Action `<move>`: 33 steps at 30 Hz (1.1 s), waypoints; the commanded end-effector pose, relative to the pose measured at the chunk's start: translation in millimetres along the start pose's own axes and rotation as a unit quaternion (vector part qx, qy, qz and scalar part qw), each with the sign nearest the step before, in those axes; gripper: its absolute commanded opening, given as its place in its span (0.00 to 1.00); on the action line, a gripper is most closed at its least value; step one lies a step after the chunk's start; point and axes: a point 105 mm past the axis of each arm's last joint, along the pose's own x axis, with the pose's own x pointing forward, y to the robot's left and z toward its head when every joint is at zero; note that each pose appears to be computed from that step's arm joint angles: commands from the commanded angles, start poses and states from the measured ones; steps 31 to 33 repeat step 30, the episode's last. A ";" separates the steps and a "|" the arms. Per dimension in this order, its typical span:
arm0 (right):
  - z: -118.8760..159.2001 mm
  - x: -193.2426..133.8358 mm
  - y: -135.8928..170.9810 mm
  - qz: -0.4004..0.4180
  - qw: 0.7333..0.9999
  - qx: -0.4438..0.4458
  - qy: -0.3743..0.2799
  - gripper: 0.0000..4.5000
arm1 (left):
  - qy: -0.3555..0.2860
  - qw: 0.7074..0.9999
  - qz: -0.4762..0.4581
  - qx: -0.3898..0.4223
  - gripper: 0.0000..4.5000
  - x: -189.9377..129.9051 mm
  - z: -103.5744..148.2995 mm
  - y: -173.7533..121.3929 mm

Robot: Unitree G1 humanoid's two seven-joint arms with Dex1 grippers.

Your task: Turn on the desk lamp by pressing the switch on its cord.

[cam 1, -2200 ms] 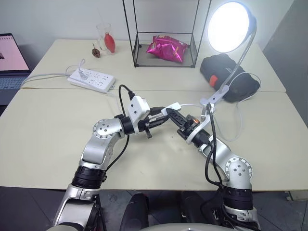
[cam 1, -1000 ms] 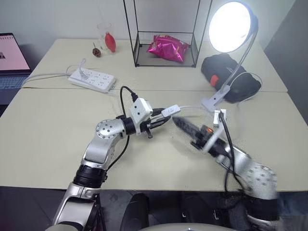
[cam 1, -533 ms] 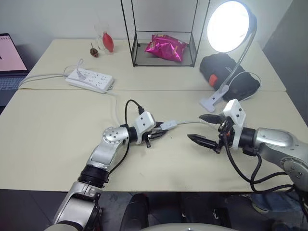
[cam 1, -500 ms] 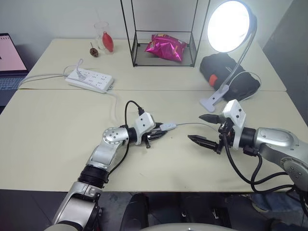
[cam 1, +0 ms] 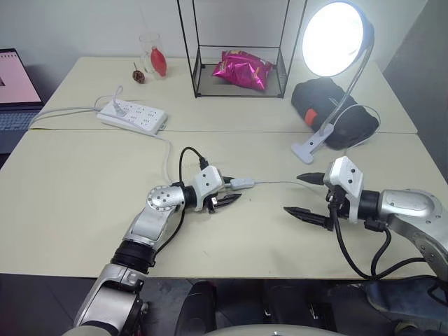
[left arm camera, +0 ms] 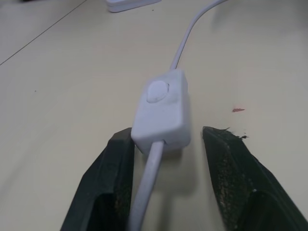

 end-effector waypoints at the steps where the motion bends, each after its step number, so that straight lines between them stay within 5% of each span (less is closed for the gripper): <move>1: 9.1 -5.4 -4.3 -0.010 1.000 -0.019 -0.017 1.00 | 0.025 1.000 -0.018 -0.006 0.74 -3.1 -12.7 -6.6; 6: 12.7 -5.8 -7.1 -0.009 0.999 -0.024 -0.022 1.00 | -0.012 1.000 0.024 -0.002 0.93 -14.2 7.5 9.7; 12: 19.4 -11.1 -18.2 -0.023 0.998 -0.031 -0.048 1.00 | -0.038 0.995 0.090 -0.004 0.93 -56.9 45.5 33.1; 23: 12.6 -37.0 -34.3 -0.008 0.993 -0.104 -0.060 1.00 | 0.089 0.987 0.135 -0.018 0.93 -161.6 40.4 29.8; 33: 17.4 -37.7 -41.5 0.006 0.991 -0.108 -0.074 1.00 | 0.081 0.986 0.143 -0.034 0.93 -171.9 44.8 28.9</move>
